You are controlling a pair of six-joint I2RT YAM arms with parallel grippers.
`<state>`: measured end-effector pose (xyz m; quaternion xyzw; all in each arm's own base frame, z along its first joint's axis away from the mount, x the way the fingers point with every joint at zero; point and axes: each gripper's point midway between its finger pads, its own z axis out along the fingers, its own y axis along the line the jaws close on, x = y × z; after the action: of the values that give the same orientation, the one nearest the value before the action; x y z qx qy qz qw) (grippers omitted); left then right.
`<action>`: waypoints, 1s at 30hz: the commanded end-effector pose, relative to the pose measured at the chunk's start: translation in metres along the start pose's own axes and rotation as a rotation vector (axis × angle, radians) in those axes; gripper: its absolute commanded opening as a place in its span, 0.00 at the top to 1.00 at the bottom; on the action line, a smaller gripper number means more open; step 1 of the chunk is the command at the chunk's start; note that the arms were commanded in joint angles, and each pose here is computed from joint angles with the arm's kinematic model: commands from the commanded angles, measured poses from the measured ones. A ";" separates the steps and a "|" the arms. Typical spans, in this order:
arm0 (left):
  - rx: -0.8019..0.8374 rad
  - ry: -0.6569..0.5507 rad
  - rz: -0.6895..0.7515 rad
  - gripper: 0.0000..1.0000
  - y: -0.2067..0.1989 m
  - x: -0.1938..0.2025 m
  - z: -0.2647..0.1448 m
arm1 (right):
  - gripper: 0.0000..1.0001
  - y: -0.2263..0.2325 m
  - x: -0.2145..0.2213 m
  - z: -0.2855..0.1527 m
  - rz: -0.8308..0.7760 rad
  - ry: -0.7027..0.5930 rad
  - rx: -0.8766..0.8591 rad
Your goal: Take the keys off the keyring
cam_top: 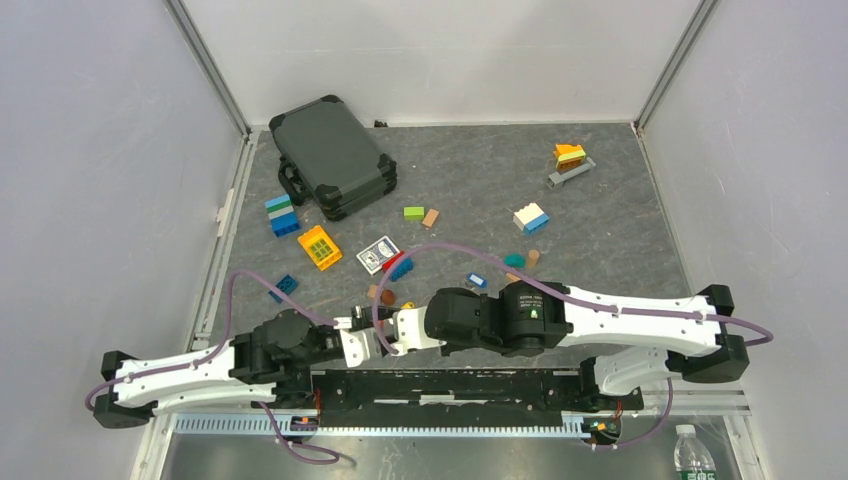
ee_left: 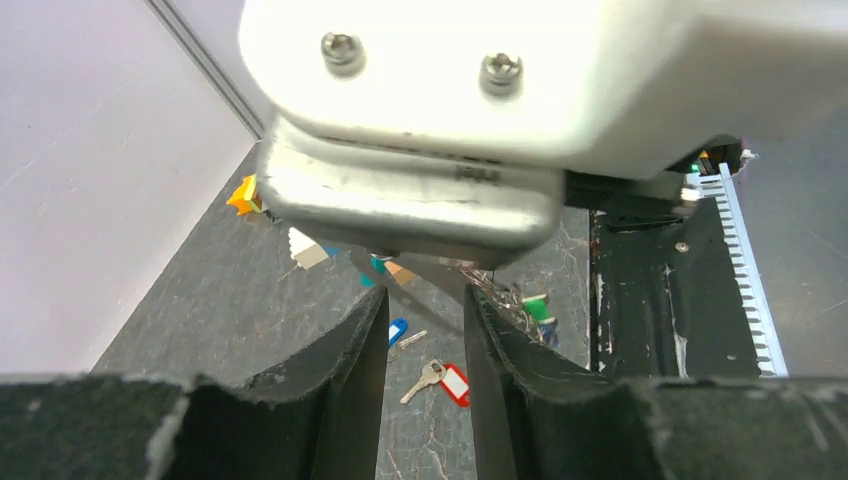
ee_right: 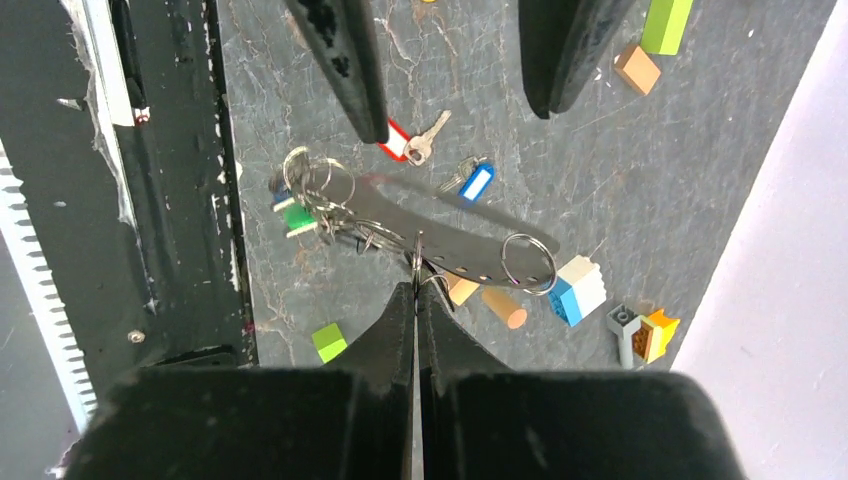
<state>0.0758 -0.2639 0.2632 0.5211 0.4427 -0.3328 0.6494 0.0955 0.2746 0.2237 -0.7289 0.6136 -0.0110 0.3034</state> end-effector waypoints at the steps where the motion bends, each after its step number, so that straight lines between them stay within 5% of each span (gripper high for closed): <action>1: -0.020 -0.098 -0.009 0.59 0.003 -0.018 0.001 | 1.00 -0.011 -0.017 -0.021 0.057 -0.077 -0.009; 14: 0.010 -0.195 -0.001 0.58 -0.006 -0.027 0.018 | 1.00 -0.008 -0.041 -0.027 0.022 -0.194 -0.063; 30: 0.049 -0.137 -0.012 0.60 -0.017 -0.009 0.028 | 1.00 -0.012 -0.053 -0.031 0.013 -0.257 -0.054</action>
<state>0.0630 -0.2930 0.2587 0.5257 0.3958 -0.3746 0.6532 0.0800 0.2985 0.2416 -0.7459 0.5863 0.0656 0.3091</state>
